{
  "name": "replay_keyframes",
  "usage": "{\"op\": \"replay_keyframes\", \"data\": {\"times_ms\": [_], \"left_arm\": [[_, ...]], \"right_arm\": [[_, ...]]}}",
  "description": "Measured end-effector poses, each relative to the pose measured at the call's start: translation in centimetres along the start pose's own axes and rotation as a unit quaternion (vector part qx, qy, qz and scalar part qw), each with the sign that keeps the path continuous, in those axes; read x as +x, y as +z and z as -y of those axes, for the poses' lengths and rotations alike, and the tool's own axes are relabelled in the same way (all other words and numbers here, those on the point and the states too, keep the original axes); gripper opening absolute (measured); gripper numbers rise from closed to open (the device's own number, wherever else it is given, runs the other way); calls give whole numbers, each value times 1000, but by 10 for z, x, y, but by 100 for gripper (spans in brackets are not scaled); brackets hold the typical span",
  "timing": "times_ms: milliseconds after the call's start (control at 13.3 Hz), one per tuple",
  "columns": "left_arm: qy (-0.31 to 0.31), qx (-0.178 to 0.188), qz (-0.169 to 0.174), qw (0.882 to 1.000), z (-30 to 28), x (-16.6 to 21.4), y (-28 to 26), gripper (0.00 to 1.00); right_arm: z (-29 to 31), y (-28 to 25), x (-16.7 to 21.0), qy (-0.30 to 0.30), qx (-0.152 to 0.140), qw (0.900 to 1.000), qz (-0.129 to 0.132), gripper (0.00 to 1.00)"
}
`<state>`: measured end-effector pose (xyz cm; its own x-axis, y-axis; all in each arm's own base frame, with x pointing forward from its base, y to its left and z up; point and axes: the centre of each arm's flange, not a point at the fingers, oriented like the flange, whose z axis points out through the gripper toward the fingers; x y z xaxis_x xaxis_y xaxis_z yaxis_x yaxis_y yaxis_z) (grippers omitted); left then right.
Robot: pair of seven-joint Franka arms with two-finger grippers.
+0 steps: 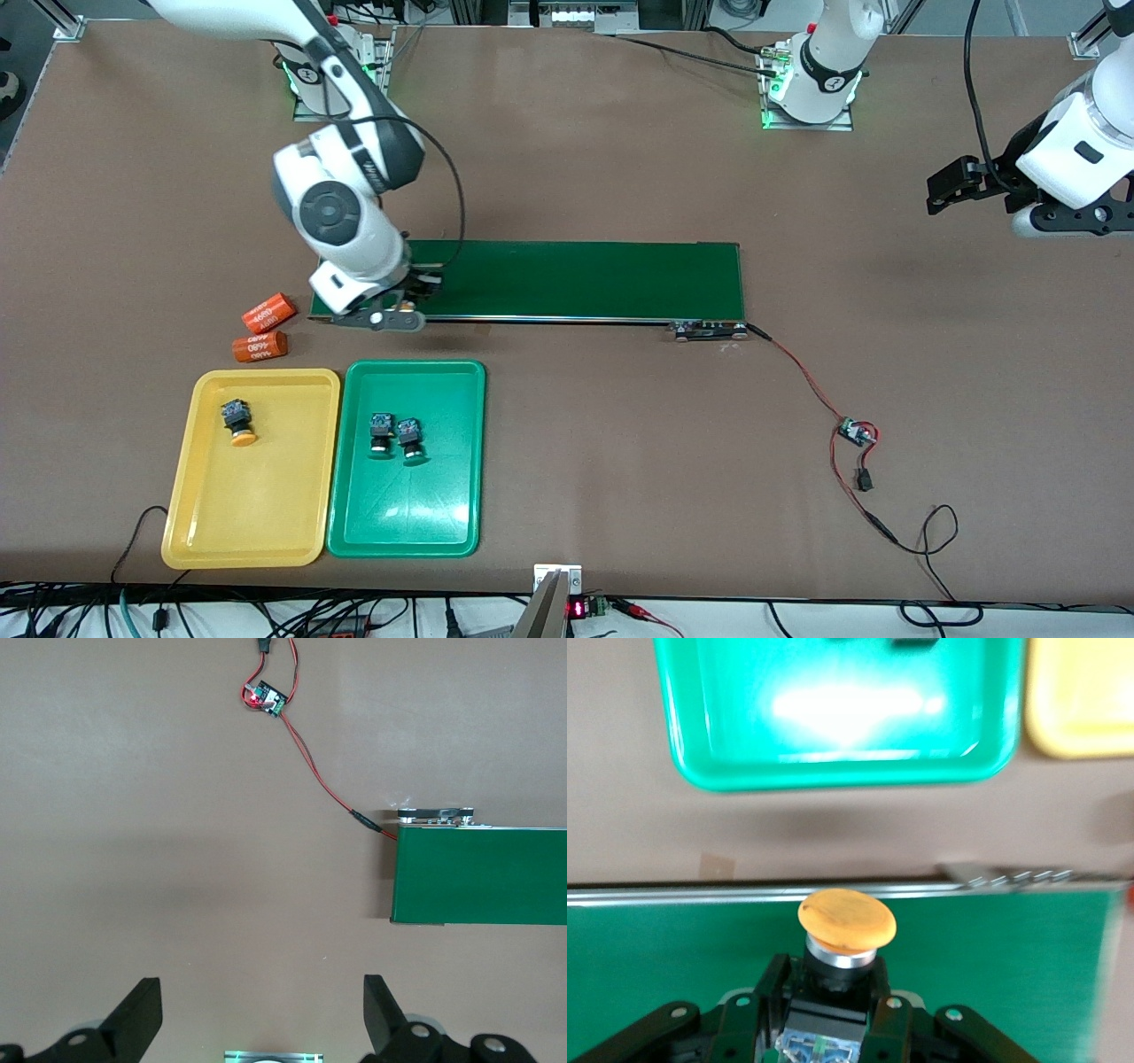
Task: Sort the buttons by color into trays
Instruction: 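Carry the yellow button into the yellow tray and open the right gripper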
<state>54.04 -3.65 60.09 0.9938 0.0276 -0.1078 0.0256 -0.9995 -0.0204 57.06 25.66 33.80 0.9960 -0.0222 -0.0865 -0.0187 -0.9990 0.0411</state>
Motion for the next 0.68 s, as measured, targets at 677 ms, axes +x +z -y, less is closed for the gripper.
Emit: {"op": "replay_keyframes", "data": {"times_ms": [677], "left_arm": [[0,0,1,1000,0,0,0,100]], "right_arm": [[-129,-20,93,-41,14,999,-21,40]]}}
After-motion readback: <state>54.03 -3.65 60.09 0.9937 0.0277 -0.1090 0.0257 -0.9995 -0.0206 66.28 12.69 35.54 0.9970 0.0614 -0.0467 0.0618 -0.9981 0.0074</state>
